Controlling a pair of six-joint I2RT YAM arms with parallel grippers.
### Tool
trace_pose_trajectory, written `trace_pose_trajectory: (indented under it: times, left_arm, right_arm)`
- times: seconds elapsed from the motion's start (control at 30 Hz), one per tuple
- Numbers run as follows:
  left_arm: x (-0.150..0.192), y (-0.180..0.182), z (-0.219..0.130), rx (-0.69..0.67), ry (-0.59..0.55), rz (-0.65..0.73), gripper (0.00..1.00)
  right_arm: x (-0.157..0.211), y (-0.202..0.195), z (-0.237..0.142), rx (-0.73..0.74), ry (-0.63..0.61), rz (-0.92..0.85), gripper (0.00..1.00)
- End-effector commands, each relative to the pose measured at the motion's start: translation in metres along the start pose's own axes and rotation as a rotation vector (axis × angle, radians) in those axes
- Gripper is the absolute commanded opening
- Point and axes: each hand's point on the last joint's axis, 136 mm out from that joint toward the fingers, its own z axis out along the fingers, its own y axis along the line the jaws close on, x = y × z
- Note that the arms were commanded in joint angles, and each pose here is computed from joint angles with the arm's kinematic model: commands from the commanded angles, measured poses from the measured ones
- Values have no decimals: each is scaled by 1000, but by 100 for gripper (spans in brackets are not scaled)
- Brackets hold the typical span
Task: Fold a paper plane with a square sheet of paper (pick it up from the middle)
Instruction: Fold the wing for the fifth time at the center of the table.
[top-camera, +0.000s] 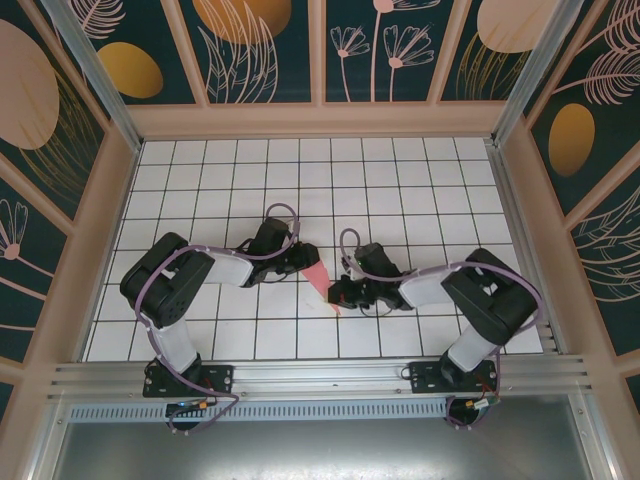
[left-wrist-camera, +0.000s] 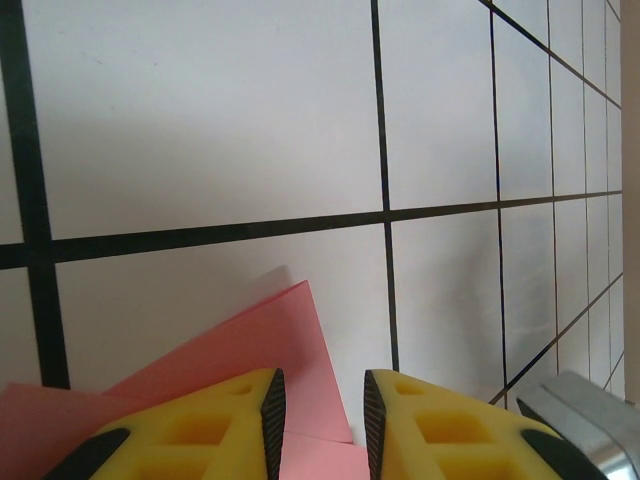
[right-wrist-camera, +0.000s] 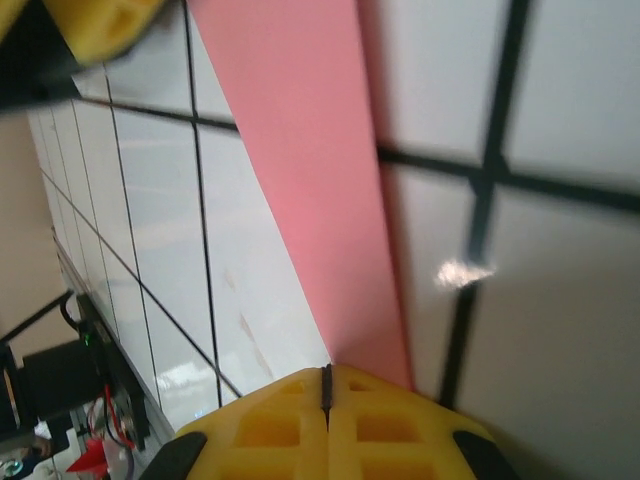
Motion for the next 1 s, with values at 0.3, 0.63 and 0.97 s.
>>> trace_pose_trajectory:
  times: [0.3, 0.63, 0.97]
  left_arm:
    - [28, 60, 3, -190, 54, -65, 30]
    - [30, 62, 4, -193, 65, -68, 31]
    - [30, 61, 3, -194, 64, -64, 31]
  right_arm:
    - [9, 15, -25, -7, 1, -36, 2]
    - [-37, 41, 0, -18, -35, -63, 2]
    - [-28, 11, 19, 16, 1, 10, 3]
